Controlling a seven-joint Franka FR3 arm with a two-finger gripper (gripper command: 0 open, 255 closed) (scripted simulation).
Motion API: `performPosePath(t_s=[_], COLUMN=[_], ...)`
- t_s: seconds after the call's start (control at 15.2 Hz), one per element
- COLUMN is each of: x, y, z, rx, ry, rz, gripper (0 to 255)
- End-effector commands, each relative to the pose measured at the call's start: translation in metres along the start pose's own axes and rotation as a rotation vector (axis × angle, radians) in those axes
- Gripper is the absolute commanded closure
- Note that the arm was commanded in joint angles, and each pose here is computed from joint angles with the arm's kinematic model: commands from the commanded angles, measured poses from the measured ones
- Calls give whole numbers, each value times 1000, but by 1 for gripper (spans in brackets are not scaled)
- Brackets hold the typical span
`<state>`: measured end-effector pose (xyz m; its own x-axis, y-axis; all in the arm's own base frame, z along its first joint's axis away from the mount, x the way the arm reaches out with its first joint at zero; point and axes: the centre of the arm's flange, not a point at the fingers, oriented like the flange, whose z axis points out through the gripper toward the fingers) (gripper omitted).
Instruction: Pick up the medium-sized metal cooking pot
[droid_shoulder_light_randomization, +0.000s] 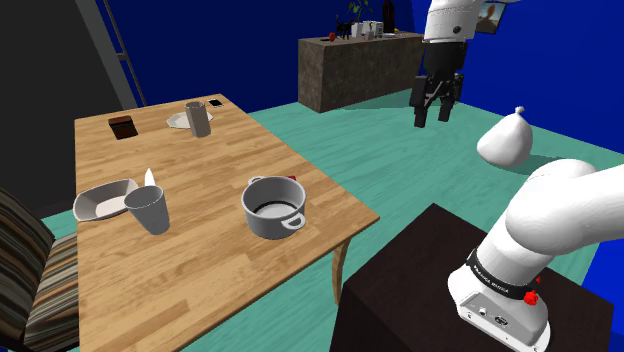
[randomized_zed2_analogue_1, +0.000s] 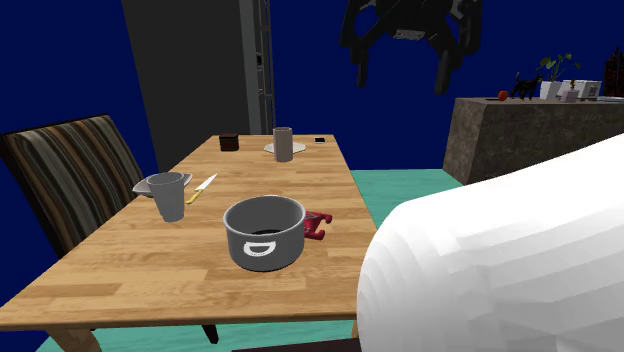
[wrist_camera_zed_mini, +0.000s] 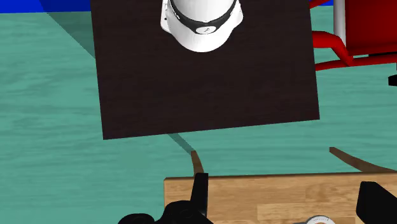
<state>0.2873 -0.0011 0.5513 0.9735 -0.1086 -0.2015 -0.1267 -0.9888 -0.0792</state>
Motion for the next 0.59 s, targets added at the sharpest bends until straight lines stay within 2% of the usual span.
performPosePath(t_s=[0.0,0.53], x=[0,84], y=[0,-25], z=[0,57], rx=[0,-9], ry=[0,9], rz=[0,2], gripper=[0,0])
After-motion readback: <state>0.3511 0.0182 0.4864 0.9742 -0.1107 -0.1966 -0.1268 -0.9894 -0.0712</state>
